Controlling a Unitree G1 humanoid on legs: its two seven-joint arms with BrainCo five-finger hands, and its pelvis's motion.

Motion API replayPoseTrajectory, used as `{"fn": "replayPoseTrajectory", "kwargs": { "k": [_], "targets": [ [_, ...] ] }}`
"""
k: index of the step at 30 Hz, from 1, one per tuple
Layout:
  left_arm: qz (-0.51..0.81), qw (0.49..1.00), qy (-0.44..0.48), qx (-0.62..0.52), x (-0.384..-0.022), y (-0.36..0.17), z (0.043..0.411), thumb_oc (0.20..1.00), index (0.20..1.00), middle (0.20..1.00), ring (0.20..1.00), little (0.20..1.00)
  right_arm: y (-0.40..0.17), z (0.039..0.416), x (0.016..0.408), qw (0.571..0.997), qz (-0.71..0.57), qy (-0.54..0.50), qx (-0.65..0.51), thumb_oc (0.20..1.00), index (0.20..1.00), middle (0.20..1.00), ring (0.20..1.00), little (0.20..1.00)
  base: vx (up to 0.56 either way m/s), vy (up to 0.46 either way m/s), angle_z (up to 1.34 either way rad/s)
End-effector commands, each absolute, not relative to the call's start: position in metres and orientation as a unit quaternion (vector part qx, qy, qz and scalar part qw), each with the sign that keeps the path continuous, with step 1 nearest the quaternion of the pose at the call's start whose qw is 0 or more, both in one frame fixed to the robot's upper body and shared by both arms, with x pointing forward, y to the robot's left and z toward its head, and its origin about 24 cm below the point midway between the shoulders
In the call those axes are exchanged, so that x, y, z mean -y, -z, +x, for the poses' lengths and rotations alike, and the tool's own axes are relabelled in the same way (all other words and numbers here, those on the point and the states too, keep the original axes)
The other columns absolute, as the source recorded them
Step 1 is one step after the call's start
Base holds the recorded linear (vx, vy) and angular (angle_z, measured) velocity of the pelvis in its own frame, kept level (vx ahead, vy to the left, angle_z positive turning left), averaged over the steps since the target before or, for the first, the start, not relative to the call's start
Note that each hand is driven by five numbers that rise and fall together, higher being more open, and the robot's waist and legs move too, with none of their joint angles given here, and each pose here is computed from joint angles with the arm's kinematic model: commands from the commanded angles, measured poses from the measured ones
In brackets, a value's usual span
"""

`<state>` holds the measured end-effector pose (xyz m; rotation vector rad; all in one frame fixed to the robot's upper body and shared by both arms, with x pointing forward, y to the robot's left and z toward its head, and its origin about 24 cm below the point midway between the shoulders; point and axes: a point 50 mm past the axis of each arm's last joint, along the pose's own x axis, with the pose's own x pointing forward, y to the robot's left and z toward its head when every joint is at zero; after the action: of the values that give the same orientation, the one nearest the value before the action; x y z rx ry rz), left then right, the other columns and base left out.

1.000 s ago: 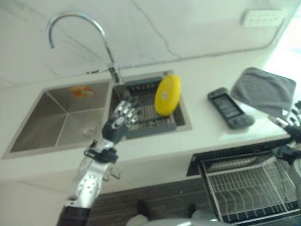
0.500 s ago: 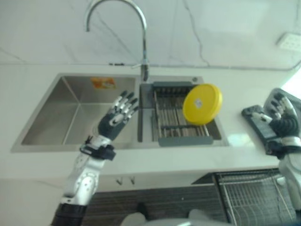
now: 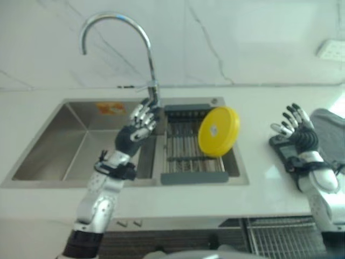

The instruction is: Place the dishes in the dishwasher.

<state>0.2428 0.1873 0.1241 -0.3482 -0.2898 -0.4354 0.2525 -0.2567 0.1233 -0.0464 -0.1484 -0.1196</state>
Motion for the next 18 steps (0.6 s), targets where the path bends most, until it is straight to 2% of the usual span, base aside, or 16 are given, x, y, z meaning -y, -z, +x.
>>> {"fn": "replayPoseTrajectory", "kwargs": {
  "k": [1,18],
  "targets": [
    [-0.149,0.944,0.216,0.200,-0.191,-0.144,0.242,1.000,1.000,1.000,1.000,1.000,-0.155,0.263,0.262,0.989,-0.020,0.055,0.139,1.000,1.000,1.000,1.000,1.000,0.00,0.000,0.00],
    [-0.144,0.942,0.234,0.193,-0.183,-0.140,0.249,1.000,1.000,1.000,1.000,1.000,-0.126,0.287,0.247,0.996,0.060,0.009,0.069,1.000,1.000,1.000,1.000,1.000,0.00,-0.010,0.04]
  ]
}}
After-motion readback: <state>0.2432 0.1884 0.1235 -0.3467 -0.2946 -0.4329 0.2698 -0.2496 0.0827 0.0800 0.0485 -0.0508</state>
